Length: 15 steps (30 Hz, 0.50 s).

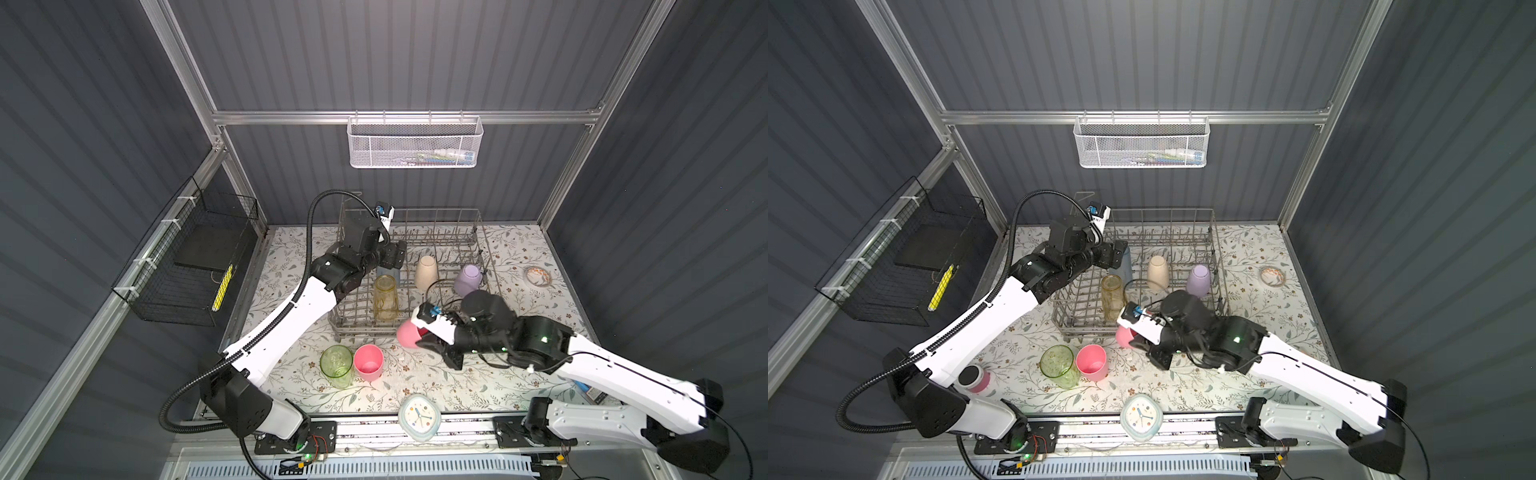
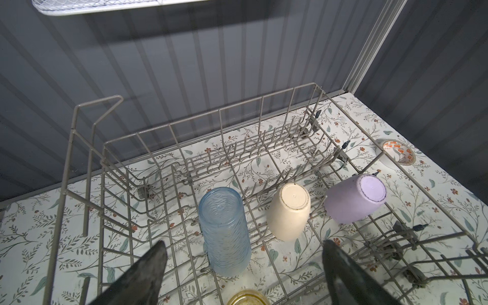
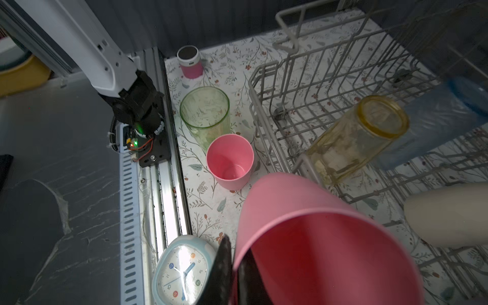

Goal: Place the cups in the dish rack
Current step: 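Grasp the pink cup with the right gripper and lift it over the rack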

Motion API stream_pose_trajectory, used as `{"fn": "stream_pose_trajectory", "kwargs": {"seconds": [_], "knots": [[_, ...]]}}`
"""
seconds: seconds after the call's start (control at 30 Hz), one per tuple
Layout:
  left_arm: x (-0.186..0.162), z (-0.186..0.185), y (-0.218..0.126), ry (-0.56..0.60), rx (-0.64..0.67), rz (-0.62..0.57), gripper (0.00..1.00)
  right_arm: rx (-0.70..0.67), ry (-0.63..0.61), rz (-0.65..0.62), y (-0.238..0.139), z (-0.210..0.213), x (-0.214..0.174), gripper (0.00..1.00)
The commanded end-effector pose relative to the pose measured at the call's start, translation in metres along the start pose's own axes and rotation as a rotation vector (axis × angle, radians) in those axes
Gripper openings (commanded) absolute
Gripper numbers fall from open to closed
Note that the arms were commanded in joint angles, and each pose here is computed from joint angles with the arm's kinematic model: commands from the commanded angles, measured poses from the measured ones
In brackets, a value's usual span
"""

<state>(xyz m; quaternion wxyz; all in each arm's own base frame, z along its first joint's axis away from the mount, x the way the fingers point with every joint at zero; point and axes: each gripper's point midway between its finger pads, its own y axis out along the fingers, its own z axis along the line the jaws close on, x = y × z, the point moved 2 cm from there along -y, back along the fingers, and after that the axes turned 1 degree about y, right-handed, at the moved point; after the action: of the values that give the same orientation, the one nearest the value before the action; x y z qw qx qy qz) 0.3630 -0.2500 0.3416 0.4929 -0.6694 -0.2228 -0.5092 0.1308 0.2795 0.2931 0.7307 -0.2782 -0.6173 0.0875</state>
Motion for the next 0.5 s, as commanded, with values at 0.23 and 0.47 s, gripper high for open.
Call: {"fn": "stream_pose_trajectory", "kwargs": {"seconds": [0.23,0.47], "knots": [[0.004,-0.007,-0.002,-0.031,-0.063,-0.013,0.92,0.138,0.166,-0.336,-0.056,-0.007,0.032,0.1],[0.009,-0.034,-0.007,-0.066,-0.25,-0.038,0.92,0.184,0.279,-0.442,-0.071,-0.025,0.036,0.1]]}}
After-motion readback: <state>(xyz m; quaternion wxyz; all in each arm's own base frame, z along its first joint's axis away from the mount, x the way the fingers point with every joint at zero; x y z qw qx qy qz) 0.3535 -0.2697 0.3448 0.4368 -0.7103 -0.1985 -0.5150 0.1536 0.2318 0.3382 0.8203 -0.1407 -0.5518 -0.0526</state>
